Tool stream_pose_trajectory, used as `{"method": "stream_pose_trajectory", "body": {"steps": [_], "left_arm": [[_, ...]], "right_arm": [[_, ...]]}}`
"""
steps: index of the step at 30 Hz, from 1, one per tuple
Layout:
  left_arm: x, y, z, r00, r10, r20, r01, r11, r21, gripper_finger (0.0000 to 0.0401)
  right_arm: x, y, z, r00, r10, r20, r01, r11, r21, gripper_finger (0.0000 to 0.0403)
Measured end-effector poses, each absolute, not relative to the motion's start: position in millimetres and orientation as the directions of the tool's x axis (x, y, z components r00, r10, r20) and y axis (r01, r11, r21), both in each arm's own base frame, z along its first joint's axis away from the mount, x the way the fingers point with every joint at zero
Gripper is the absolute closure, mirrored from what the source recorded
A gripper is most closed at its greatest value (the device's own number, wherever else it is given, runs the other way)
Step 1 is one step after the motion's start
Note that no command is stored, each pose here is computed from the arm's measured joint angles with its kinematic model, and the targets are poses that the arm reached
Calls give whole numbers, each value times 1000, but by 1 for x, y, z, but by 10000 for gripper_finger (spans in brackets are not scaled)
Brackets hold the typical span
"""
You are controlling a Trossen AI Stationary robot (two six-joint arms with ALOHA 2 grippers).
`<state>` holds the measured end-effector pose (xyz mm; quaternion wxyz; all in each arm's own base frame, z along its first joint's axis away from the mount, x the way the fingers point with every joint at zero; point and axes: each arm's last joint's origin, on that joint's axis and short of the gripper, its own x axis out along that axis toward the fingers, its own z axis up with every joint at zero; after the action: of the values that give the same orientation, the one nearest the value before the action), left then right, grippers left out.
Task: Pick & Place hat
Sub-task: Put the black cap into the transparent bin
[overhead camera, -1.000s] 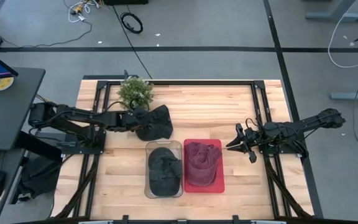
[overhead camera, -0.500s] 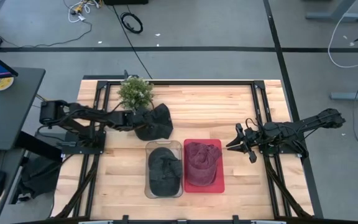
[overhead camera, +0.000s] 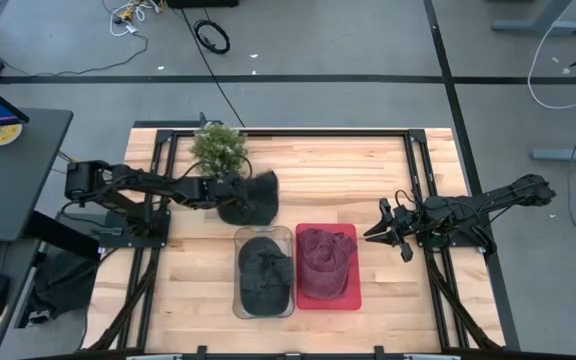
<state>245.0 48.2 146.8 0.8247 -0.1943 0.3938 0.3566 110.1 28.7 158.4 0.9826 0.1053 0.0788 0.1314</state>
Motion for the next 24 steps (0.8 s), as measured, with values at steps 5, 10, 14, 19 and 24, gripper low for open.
{"method": "stream_pose_trajectory", "body": {"steps": [5, 10, 14, 19, 24], "left_arm": [[260, 39, 164, 499, 422, -757, -669, 743, -27, 389], [278, 24, 188, 583, 410, -701, -585, 811, -13, 392], [289, 7, 210, 619, 430, -657, -529, 847, 56, 389], [297, -15, 235, 645, 476, -598, -476, 862, 173, 393], [300, -41, 259, 676, 530, -512, -452, 847, 280, 391]], "right_arm": [[110, 29, 158, 953, 275, -127, -241, 943, 228, 334], [110, 29, 158, 953, 275, -127, -242, 943, 228, 334], [110, 29, 158, 953, 275, -127, -242, 943, 227, 334], [110, 29, 158, 953, 275, -127, -241, 943, 228, 334], [110, 29, 158, 953, 274, -127, -241, 943, 227, 334]]}}
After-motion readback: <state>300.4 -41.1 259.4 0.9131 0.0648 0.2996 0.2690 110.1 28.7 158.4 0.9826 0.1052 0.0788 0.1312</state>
